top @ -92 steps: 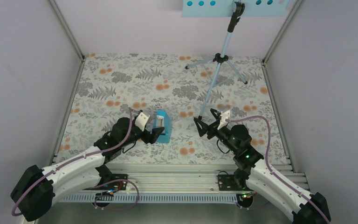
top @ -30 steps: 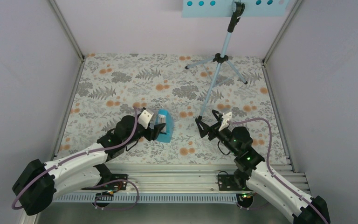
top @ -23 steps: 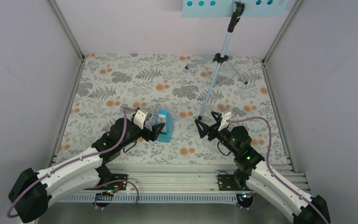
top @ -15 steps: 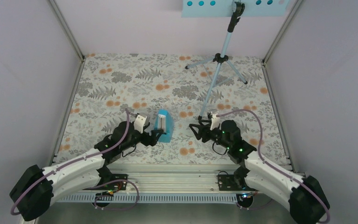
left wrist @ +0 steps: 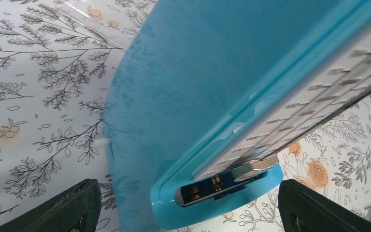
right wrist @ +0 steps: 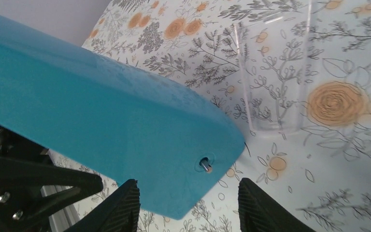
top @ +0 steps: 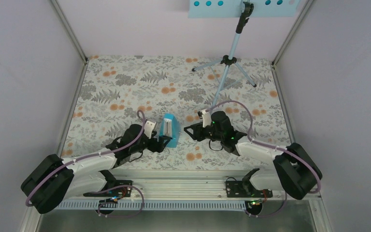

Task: Pack up the instrument practice props

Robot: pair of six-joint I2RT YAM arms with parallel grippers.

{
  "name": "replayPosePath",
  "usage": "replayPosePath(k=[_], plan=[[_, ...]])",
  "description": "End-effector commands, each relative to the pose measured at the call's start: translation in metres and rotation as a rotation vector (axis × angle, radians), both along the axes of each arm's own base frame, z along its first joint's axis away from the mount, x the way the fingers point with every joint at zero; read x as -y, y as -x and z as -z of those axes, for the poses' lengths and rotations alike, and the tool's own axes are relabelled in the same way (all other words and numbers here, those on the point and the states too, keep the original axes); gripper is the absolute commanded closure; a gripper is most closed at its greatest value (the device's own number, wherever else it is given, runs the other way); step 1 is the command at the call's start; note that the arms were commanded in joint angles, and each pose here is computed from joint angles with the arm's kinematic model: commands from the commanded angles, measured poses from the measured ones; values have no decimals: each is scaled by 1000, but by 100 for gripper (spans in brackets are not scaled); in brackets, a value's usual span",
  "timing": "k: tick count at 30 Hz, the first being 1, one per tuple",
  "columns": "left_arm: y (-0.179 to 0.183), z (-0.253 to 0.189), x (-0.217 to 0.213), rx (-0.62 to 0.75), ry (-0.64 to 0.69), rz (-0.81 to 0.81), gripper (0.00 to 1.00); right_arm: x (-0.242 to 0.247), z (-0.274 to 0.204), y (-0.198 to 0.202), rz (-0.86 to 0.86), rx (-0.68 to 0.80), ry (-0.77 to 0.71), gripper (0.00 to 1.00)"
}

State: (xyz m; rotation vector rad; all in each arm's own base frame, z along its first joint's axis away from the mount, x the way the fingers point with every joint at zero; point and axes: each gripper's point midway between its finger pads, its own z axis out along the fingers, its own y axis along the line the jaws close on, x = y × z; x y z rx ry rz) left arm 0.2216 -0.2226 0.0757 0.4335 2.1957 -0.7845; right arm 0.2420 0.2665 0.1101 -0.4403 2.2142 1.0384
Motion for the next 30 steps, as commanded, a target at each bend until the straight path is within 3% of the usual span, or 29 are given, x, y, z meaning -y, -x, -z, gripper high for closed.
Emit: replayPosePath(k=[1, 12, 21, 27, 30], plan=[[-1, -14, 12, 60, 50, 68, 10, -24, -11, -5, -69, 25, -45, 54], [18, -9, 19, 14, 63, 157, 14, -71, 4, -14, -179, 28, -5, 56], [22, -23, 10, 17, 105, 107, 13, -86, 11, -20, -196, 33, 28, 53], [11, -57, 1, 63, 114, 24, 9, -66, 4, -24, -122, 66, 66, 45], [4, -79, -10, 103, 98, -39, 5, -35, -1, -35, 33, 92, 119, 35]])
